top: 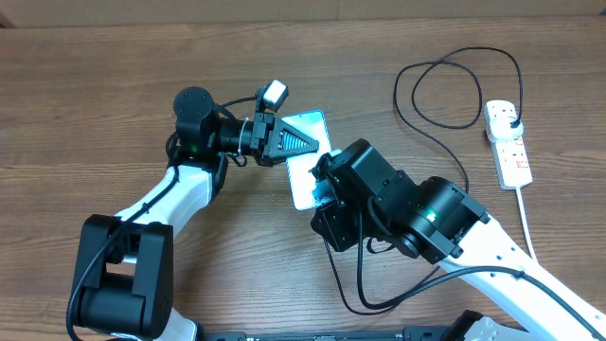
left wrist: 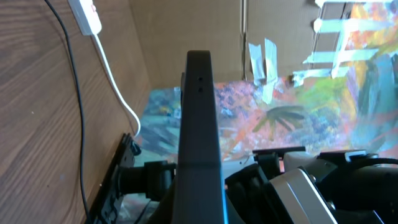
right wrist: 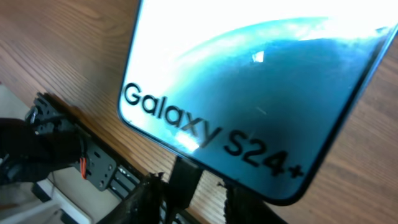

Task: Plug charger to phone and switch on socket
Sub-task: 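Push the connector upward into the phone's bottom port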

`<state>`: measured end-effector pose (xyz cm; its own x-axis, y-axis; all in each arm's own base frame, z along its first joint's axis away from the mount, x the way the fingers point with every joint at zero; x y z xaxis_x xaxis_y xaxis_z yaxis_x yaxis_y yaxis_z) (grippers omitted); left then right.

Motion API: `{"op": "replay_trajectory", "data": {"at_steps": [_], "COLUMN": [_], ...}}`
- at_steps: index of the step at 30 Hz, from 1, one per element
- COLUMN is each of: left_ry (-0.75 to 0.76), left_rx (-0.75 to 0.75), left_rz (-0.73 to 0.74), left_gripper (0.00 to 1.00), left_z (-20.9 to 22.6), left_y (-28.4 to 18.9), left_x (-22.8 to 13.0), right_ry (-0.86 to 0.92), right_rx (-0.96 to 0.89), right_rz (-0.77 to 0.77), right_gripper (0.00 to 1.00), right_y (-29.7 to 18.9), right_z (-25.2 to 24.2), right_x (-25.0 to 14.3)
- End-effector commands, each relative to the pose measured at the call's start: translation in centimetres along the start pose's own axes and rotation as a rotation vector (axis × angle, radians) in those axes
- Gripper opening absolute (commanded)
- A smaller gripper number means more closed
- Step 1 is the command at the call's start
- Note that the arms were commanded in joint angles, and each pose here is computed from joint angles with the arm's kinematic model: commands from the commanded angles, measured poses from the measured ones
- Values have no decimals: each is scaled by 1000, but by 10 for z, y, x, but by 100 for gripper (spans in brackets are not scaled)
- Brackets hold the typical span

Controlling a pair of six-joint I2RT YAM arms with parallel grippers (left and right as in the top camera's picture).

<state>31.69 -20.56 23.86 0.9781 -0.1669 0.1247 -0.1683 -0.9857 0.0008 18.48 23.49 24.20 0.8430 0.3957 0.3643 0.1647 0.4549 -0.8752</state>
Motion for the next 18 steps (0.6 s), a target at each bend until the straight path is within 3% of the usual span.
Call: {"op": "replay_trajectory", "data": {"at_steps": [1, 3, 10, 18], "left_ry": [44, 44, 62, 66], "left_rx": [-4, -4, -4, -2], "left_rz": [36, 36, 36, 12], "left_gripper": [4, 4, 4, 4], "left_z": [-5, -5, -5, -5], "left_y": [2, 2, 2, 2], "left_x": [-3, -3, -3, 0], "right_ry": [-18, -20, -26, 12], "right_rx": [-5, -19, 17, 67], "right_rz": [-77, -108, -152, -22], "right_gripper": [42, 47, 49, 52], "right_y": [-29, -46, -92, -71], "right_z": [7, 8, 18, 19], "right_x": [14, 19, 11, -12]}}
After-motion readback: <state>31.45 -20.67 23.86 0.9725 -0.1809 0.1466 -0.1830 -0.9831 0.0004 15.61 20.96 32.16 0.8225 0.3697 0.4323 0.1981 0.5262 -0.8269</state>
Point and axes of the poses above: each gripper's point midway between its finger pads, its own y axis out along the fingers, its own z axis along the line the jaws close on, x = y × z, the point moved 3 cm from there along -y, back along the fingers
